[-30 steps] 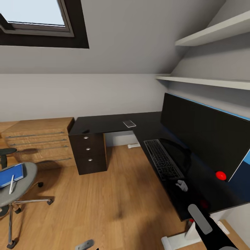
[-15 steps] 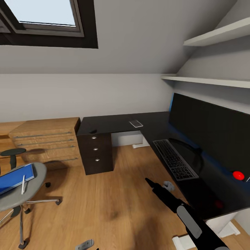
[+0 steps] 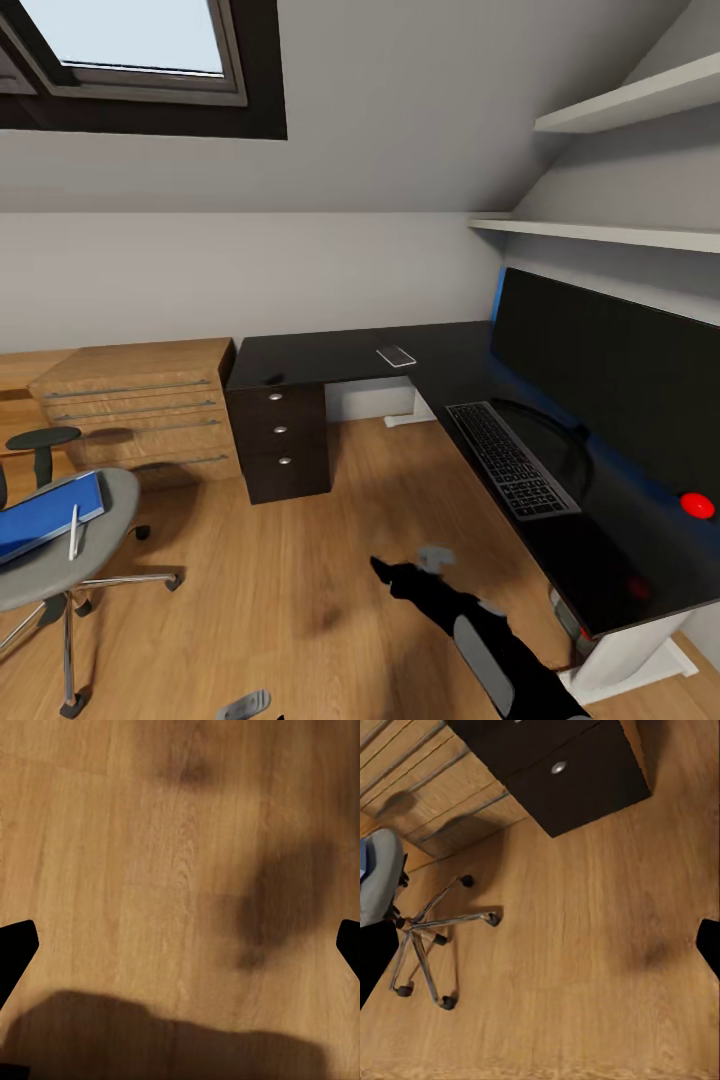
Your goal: In the bedroom, organize the workspace by keeping the computer under the desk, ensuring the monitor is on the desk, placing the keyboard on the desk next to the monitor, placing the mouse on the desk next to the keyboard, moving the folder from the swivel chair onto the desk next to the mouse, stacking the notebook on top of the folder with the pen on top of the notebook, and positioning the swivel chair next to the desk.
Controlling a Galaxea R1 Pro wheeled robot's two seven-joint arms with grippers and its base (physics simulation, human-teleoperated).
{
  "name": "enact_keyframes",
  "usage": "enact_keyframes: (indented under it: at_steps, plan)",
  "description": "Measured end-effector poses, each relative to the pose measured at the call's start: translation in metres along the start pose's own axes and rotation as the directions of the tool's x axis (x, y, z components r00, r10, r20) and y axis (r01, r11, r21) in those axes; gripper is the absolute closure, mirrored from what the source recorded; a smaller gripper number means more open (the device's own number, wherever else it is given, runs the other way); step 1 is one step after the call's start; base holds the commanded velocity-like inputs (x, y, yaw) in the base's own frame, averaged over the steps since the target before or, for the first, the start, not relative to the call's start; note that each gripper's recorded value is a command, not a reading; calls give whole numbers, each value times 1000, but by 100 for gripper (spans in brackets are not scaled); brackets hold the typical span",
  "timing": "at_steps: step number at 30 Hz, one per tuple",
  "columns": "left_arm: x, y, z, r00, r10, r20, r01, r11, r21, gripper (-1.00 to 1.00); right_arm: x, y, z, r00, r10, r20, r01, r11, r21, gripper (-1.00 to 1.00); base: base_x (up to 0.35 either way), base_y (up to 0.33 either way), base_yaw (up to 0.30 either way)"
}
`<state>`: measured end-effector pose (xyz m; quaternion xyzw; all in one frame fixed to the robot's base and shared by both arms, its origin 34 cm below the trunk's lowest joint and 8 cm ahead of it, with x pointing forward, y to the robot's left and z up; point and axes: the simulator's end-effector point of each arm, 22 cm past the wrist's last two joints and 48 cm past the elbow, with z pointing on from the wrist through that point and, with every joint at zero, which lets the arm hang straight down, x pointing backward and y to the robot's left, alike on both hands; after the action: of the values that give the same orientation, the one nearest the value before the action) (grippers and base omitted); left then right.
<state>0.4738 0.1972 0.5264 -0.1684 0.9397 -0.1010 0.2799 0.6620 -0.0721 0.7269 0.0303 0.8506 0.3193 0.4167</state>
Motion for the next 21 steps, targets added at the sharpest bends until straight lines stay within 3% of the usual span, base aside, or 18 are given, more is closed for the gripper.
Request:
enact_keyframes:
  at_steps: [5,6,10,11,15,21]
  plan:
    - [0,0,0,1000,0,-1,0,1000,-1,-100,49,-6,13,984,-155,-91,163,982,99,-100,0,3,0]
    - [0,1,0,1000,1,-1,-1,1000,-2,-100,61,-8,15,970,-221,-102,233,965,124,-100,0,1,0]
    - [0,2,0,1000,1,-1,-1,1000,-4,-100,82,-14,16,925,-364,-111,378,912,158,-100,0,0,0]
    - [0,2,0,1000,2,-1,-2,1000,-4,-100,89,-19,15,917,-380,-120,396,903,167,-100,0,0,0]
    - [0,2,0,1000,4,-3,-4,1000,-3,-100,108,-34,8,911,-384,-148,407,893,191,-100,0,0,0]
    - [0,3,0,1000,1,-1,-1,1000,-6,-100,109,-63,-5,926,-362,-106,377,889,259,-100,0,0,0]
